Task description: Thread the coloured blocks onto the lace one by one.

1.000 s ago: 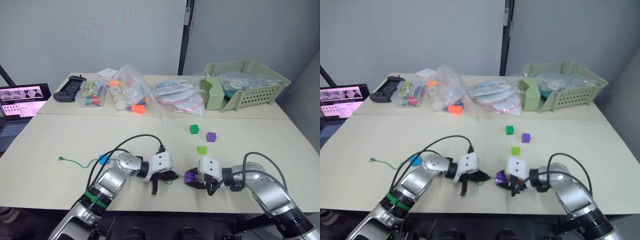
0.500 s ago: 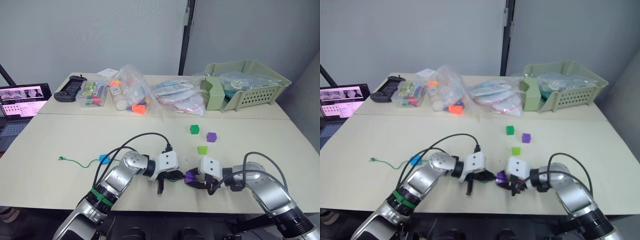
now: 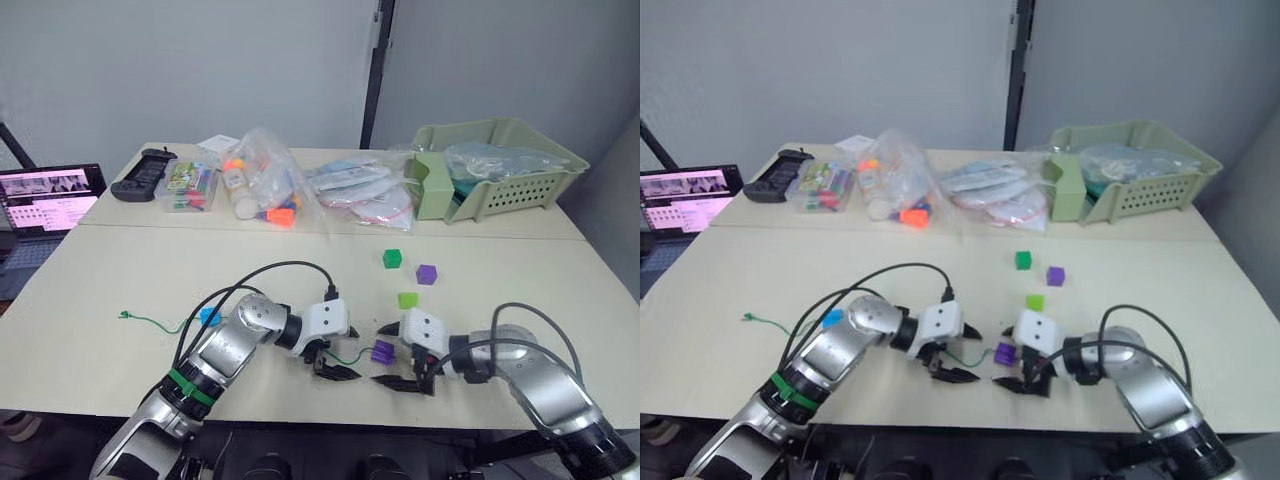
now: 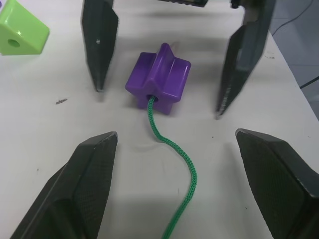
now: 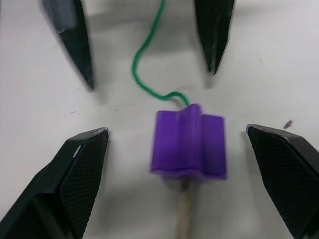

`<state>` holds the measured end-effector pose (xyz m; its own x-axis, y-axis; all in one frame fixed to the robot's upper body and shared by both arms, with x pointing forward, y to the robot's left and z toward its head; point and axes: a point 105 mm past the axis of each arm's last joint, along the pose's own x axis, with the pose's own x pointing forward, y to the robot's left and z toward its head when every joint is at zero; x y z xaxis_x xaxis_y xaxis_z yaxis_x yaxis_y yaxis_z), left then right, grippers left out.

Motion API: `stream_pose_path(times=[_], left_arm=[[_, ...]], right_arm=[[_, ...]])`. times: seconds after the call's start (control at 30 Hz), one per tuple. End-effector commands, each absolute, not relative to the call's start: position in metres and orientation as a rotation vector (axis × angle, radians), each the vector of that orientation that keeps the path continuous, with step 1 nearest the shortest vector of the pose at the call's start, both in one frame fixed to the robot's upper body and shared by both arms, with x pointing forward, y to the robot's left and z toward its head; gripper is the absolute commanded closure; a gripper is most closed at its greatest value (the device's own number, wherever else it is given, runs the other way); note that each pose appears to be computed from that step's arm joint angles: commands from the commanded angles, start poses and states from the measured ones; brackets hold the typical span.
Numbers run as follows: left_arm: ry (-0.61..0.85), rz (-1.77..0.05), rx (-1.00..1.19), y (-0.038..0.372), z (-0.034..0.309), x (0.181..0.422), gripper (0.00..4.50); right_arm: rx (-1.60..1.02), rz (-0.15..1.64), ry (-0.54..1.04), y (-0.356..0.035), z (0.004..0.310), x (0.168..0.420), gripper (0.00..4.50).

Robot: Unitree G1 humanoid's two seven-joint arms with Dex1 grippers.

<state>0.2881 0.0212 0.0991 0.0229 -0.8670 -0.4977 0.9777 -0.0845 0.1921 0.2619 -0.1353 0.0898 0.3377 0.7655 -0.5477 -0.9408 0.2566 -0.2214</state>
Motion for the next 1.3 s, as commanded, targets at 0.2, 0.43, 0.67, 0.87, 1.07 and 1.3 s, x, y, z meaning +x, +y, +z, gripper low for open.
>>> stream_pose_path(times=[0.2, 0.43, 0.67, 0.87, 1.07, 1.3], left_arm=[[0.129, -1.65, 0.666, -0.011, 0.112, 0.286, 0.7], [0.179, -1.643, 0.745, -0.021, 0.094, 0.295, 0.7], [0.181, -1.657, 0.737, -0.025, 0.094, 0.294, 2.15], [0.183, -1.655, 0.729, -0.029, 0.093, 0.294, 3.14], [0.178, -1.669, 0.732, -0.027, 0.093, 0.292, 3.14], [0.177, -1.668, 0.734, -0.024, 0.094, 0.293, 3.14]], right_arm=[[-0.572, 1.123, 0.379, -0.16, 0.097, 0.25, 0.03], [-0.564, 1.09, 0.389, -0.161, 0.091, 0.252, 0.03], [-0.566, 1.082, 0.391, -0.161, 0.09, 0.254, 0.0], [-0.562, 1.084, 0.393, -0.158, 0.087, 0.255, 0.0], [-0.564, 1.088, 0.405, -0.157, 0.081, 0.26, 0.54], [-0.573, 1.091, 0.44, -0.165, 0.074, 0.262, 2.79]])
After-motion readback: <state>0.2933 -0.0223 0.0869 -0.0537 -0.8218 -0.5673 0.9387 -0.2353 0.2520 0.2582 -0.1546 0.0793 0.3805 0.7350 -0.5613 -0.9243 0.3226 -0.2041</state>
